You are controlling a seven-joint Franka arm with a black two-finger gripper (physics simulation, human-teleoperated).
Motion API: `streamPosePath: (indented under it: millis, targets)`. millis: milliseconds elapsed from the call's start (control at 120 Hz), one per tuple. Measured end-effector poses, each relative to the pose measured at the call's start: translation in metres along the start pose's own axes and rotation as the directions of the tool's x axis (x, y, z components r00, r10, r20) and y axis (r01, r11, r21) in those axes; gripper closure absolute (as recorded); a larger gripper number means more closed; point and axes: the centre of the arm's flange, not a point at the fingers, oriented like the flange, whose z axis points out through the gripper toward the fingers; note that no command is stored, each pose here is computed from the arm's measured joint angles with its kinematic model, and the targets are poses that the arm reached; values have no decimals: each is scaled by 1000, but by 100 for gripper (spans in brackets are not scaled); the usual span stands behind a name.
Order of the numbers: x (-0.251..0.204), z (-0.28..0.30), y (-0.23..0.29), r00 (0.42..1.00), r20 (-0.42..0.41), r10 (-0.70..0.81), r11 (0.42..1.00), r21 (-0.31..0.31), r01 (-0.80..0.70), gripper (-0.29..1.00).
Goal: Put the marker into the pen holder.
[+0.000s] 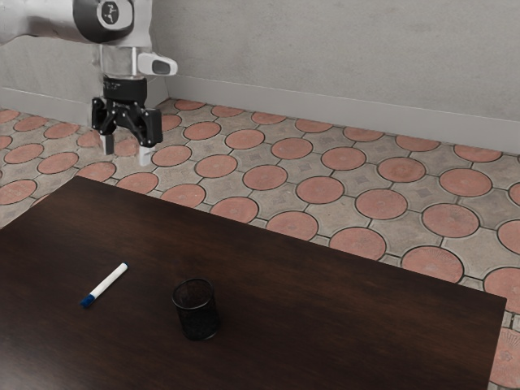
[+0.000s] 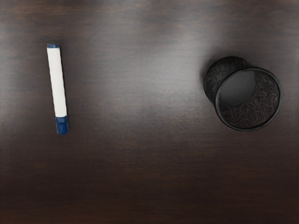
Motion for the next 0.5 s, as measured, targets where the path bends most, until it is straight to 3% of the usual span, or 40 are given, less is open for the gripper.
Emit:
streamPosePath:
  millis: [117, 200, 342, 500]
  targets:
    - [37, 2, 1, 995, -100, 17, 1000, 8, -17, 0]
    - [63, 22, -24, 995, -102, -18, 999, 43, 22, 0]
    - [117, 132, -97, 990, 75, -123, 990, 80, 116, 0]
    - [115, 233, -126, 960, 240, -143, 990, 52, 134, 0]
